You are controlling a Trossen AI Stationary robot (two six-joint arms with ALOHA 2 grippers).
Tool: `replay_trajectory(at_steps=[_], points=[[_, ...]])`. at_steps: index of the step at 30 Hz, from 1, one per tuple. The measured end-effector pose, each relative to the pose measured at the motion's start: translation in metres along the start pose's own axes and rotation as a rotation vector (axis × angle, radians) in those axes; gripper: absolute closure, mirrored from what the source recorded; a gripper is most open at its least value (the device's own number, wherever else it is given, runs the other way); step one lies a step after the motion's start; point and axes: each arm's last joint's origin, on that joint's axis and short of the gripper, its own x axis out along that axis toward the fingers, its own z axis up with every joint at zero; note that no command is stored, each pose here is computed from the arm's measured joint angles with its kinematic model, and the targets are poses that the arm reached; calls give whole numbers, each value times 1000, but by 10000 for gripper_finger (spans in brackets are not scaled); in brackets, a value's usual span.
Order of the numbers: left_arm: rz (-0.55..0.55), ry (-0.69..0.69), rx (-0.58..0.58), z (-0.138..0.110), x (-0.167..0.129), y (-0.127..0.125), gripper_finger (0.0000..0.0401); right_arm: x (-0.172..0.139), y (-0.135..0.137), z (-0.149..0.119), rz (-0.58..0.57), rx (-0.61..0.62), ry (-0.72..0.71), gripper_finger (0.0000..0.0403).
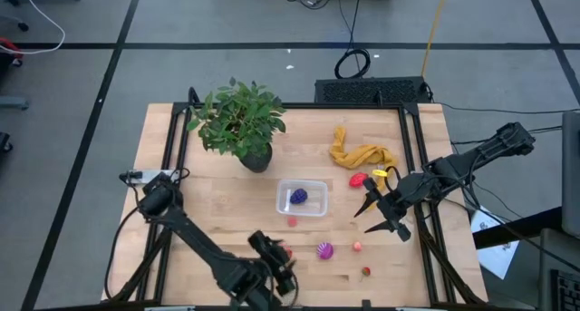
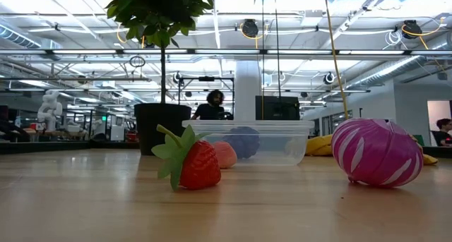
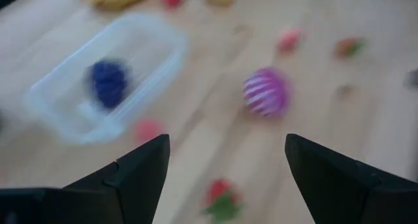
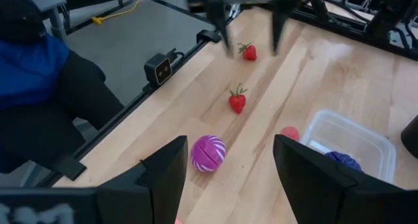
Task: Pick and placing Produce into tupperware
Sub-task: Put the top peach into the bin
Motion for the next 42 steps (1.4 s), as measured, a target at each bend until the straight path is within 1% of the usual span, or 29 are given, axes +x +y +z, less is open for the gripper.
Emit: replay_trajectory(at_steps=[1,3,6,9,11,13,15,19,23,25,26,27,29,31,32,34,36,37,39,40,42], points=[[20,7,-23,-1,-4,5,93,0,0,0,0,8,1,184],[39,-46,-55,-6,-19,11,93,0,0,0,0,23,0,184],[33,-108,-92,-29,-34,18,93,0,0,0,0,17,-1,184],[15,-109,-173,-50,-39,30,93,0,0,1,-1,12,-15,184],[1,-116,-207,-59,-35,34,93,-1,0,2,-2,7,-18,184],[17,-111,-190,-64,-31,42,93,-1,0,3,-13,7,-30,184],[20,-77,-197,-64,-23,48,93,-1,-1,5,-40,16,-46,184],[48,-48,-160,-73,-1,62,93,-2,-2,6,-55,22,-62,184],[10,-52,-191,-80,13,76,93,-2,-2,6,-54,22,-62,184],[-48,-44,-209,-84,22,78,93,-2,-2,6,-55,21,-65,184],[-57,-40,-189,-86,24,83,93,-2,-2,7,-55,21,-70,184],[-59,-46,-175,-86,27,89,93,-2,-2,7,-56,21,-77,184],[-107,-62,-218,-82,33,93,93,-2,-2,7,-56,25,-78,184],[-88,-50,-191,-83,38,106,93,-3,-2,8,-58,37,-81,184],[-88,-48,-188,-82,42,108,93,-3,-2,8,-60,46,-82,184],[-108,-25,-214,-80,46,110,93,-3,-2,8,-60,60,-81,184],[-99,-16,-201,-79,47,113,93,-3,-2,7,-60,71,-80,184],[-122,-4,-218,-77,48,110,93,-3,-2,7,-60,76,-74,184],[-111,7,-195,-78,49,112,93,-3,-2,7,-60,77,-72,184],[-99,-4,-174,-79,50,113,93,-3,-2,7,-61,76,-74,184],[-96,-35,-173,-77,50,112,93,-3,-2,7,-61,76,-73,184]])
